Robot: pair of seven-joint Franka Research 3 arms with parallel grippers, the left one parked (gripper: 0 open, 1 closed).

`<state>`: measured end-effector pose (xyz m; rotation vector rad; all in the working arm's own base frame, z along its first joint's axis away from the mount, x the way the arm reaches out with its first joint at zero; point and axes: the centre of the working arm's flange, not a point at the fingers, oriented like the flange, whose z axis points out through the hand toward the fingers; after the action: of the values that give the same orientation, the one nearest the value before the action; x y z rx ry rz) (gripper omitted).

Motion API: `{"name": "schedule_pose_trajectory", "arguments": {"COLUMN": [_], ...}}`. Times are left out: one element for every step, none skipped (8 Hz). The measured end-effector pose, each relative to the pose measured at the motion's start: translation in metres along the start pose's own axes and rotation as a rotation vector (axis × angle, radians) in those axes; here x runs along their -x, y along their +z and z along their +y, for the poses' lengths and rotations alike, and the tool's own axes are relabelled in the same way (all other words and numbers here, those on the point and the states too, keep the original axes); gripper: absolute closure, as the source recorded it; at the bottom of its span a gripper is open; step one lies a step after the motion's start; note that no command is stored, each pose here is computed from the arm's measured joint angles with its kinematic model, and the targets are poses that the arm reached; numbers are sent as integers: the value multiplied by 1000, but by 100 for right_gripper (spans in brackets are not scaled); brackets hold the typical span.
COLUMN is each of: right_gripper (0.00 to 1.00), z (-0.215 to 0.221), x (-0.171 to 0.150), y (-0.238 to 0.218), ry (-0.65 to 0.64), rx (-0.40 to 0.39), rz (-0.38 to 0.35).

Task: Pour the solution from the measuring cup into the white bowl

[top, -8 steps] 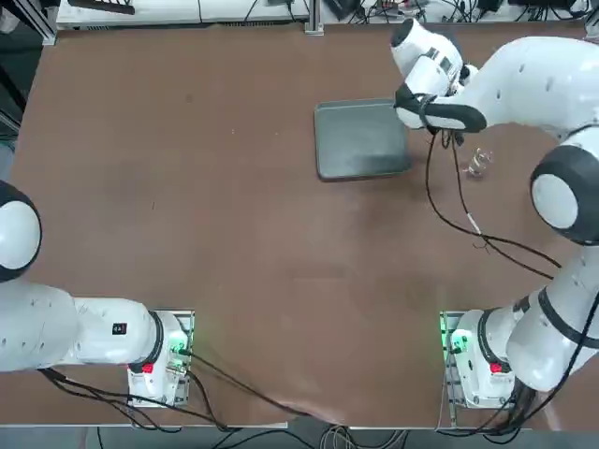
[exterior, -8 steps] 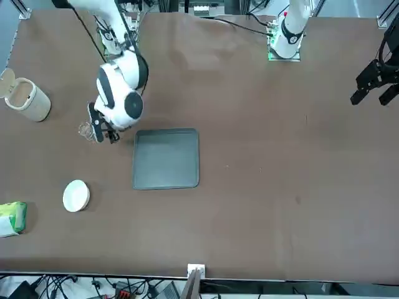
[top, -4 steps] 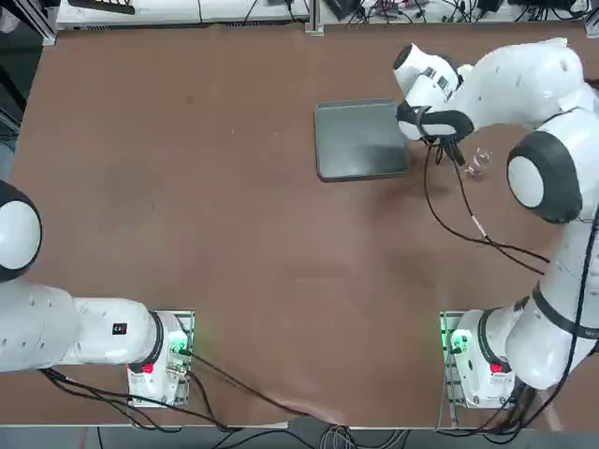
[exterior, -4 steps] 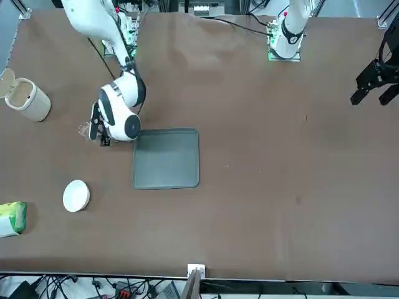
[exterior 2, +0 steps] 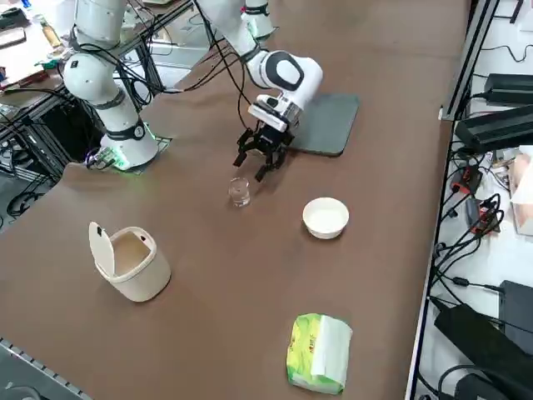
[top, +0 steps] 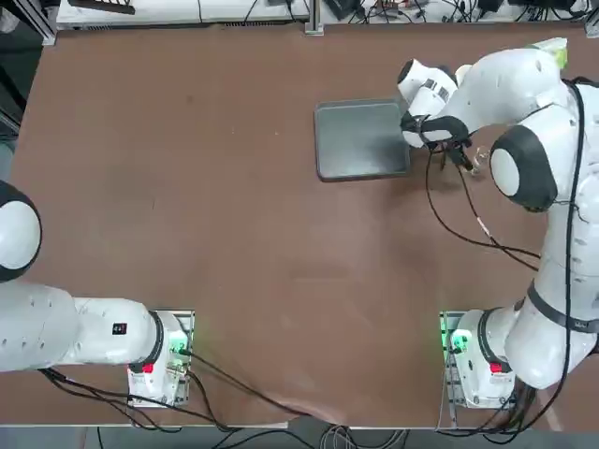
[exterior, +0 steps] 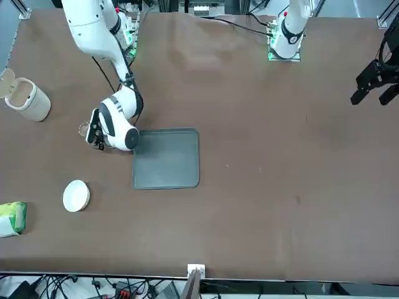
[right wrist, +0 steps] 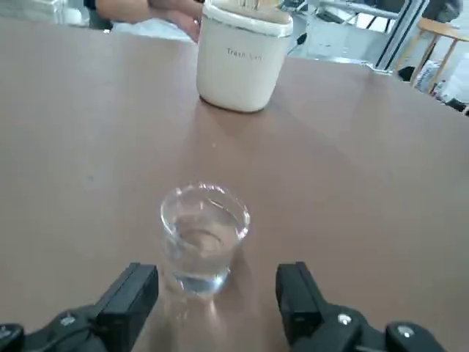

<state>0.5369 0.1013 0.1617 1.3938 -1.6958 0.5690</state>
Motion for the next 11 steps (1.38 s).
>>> {"name": "schedule_pose_trajectory", "arguments": {"right_gripper": [1, 1, 1, 1, 1, 1, 1, 1, 1, 1, 1], "z": [-7, -12, -14, -15, -15, -15, -16, -18, -19, -20, -22], "x": [1, 2, 5, 8, 12, 15, 17, 16, 16, 16, 15], "y": [4, 7, 12, 19, 25, 30, 36, 42, 46, 51, 55], "ry": [23, 45, 62, 72, 89, 99, 111, 121, 127, 131, 135], "rx": [1, 0, 5, 13, 18, 19, 19, 24, 29, 34, 36], "rz": [8, 15, 23, 33, 45, 58, 73, 83, 90, 98, 107]}}
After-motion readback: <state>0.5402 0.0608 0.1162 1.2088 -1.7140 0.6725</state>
